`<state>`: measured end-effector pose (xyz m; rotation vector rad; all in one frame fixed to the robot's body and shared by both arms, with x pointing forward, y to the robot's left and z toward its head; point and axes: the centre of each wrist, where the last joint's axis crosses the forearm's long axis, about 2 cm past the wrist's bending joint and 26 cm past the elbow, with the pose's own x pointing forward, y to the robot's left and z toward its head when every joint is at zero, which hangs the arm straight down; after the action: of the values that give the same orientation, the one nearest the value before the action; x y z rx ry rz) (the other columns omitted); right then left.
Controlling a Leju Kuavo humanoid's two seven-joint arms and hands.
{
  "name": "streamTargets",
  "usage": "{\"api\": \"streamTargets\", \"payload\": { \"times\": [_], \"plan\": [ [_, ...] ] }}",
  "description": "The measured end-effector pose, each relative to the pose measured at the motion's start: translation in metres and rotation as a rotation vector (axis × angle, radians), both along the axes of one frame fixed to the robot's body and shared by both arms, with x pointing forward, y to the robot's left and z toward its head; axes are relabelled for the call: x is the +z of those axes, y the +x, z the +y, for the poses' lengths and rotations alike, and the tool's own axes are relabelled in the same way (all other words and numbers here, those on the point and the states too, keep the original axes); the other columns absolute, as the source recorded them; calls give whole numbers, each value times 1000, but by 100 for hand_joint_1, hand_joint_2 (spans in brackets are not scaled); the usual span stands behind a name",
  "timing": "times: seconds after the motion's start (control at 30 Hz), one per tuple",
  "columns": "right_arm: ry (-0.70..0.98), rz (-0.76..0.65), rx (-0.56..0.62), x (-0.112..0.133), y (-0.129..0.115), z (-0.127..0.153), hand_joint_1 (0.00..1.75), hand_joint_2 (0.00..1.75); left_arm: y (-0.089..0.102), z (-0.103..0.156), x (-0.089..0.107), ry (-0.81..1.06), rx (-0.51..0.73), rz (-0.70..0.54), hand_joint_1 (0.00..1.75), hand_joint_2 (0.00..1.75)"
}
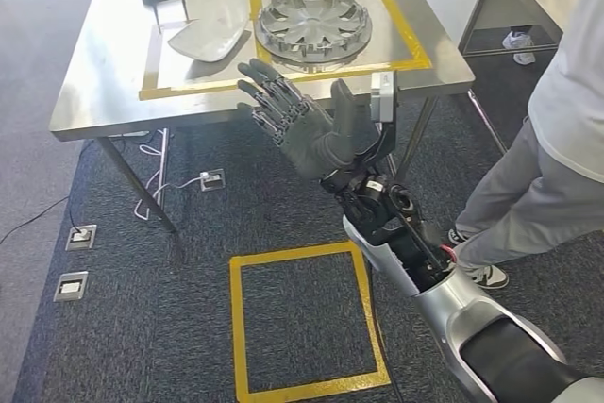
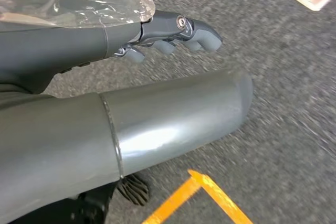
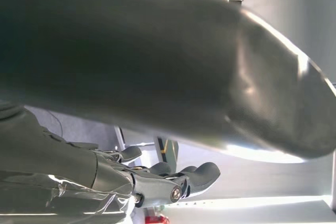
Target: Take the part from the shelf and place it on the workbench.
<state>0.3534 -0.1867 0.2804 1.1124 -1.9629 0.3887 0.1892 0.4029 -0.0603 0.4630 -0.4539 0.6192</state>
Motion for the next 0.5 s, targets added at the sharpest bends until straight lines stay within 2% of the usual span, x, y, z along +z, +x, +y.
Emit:
{"api": "streamTargets", "payload": {
  "times": [0.2,0.5],
  "plan": [
    [-6,-8,0,5,1,0,0,0,6,1,3,-2,7,-10,0,0],
    [-15,9,6,0,2,1,0,0,3,3,2,-8,28,-4,0,0]
  ]
}}
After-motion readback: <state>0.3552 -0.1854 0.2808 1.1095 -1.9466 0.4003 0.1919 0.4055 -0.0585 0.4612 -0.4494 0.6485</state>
